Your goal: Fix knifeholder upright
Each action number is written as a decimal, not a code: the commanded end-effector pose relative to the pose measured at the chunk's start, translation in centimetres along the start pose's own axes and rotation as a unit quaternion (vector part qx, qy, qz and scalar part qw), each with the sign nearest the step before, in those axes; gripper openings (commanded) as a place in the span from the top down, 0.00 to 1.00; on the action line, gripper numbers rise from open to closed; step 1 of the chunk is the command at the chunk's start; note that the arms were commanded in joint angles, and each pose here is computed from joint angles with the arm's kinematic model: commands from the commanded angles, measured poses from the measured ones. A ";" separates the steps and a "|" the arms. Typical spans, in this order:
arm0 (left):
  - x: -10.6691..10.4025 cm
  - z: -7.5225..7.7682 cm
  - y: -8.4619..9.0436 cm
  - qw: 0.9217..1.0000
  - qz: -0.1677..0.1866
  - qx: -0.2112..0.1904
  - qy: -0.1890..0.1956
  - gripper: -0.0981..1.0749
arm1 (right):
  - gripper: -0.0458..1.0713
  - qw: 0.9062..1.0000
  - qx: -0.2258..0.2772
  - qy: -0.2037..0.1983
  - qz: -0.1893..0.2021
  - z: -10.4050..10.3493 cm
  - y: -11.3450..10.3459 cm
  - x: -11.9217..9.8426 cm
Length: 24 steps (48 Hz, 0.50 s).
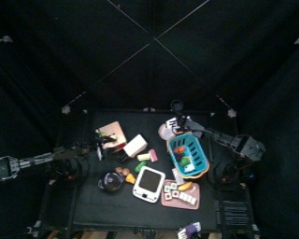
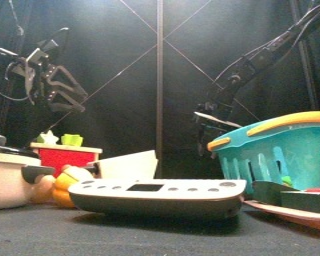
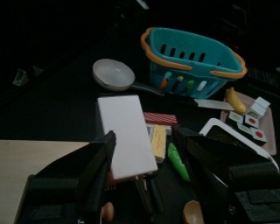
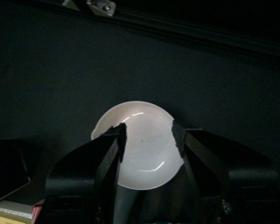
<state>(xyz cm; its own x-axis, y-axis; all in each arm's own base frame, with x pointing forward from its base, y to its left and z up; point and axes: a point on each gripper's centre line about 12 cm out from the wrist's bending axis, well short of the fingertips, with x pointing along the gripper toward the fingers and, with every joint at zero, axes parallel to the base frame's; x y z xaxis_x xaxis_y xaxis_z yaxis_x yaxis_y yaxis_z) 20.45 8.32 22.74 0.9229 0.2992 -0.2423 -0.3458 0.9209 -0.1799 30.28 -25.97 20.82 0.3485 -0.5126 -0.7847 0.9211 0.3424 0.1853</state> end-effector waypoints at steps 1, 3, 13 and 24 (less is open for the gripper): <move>0.1 0.7 0.0 1.000 -0.001 0.000 -0.009 0.15 | 0.22 0.999 -0.011 -0.032 0.026 1.5 1.6 -1.9; 0.1 0.6 0.0 1.000 0.000 -0.001 -0.008 0.15 | 0.22 0.999 -0.017 -0.036 0.033 1.5 2.2 -2.2; 0.1 0.7 -0.1 1.000 -0.002 -0.008 -0.009 0.16 | 0.22 0.989 -0.080 -0.083 0.094 1.4 6.6 -4.7; 0.4 0.1 -0.7 0.997 -0.002 -0.078 0.007 0.22 | 0.33 0.974 -0.116 -0.103 0.165 -0.4 10.0 -6.0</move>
<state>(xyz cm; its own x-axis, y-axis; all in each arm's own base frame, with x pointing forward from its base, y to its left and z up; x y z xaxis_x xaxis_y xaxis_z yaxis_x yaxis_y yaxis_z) 20.57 8.16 22.55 0.9176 0.3058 -0.2540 -0.3723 0.8850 -0.2796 36.84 -20.23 24.72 0.5981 -0.4919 -0.6327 0.7449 0.6324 0.2126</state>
